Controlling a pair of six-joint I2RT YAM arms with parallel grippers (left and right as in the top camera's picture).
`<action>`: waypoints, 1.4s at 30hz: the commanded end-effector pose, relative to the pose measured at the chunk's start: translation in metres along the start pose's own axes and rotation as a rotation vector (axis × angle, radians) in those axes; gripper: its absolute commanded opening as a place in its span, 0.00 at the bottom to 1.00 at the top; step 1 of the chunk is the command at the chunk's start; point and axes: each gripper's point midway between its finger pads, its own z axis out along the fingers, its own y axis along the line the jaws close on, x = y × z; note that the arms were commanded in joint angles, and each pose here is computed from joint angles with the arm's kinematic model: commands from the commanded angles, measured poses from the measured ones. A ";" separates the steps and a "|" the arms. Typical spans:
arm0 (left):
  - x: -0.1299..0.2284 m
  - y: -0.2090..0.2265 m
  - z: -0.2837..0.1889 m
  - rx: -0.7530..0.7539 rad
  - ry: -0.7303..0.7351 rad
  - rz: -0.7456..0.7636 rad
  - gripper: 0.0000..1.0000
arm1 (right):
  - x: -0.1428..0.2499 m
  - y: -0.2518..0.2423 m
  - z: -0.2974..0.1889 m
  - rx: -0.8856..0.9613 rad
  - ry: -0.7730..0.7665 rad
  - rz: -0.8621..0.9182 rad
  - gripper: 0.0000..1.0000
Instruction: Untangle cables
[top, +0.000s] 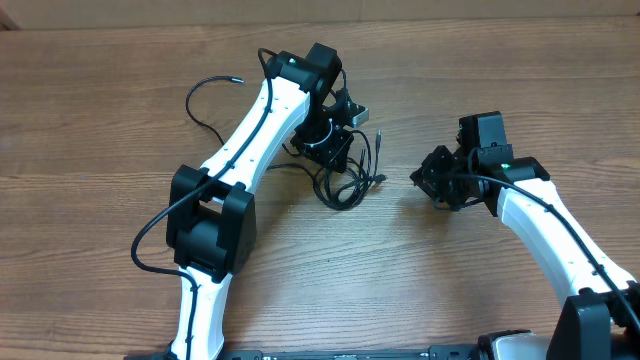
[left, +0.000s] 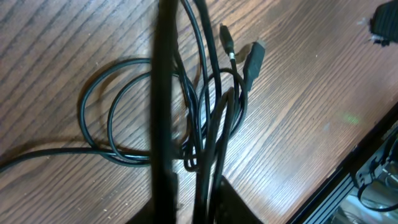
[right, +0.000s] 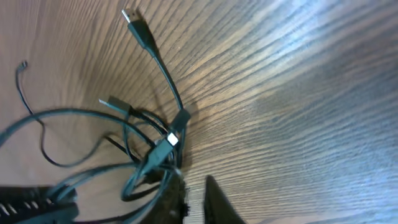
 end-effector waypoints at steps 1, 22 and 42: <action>-0.002 -0.009 0.000 0.008 -0.008 0.014 0.24 | -0.001 0.006 -0.001 -0.012 -0.001 -0.119 0.17; 0.009 -0.033 0.050 0.104 0.031 0.057 0.13 | -0.002 0.006 -0.001 -0.009 -0.004 -0.124 0.20; -0.036 -0.081 -0.029 0.416 -0.198 0.160 0.04 | 0.018 0.028 -0.003 -0.146 0.098 -0.238 0.46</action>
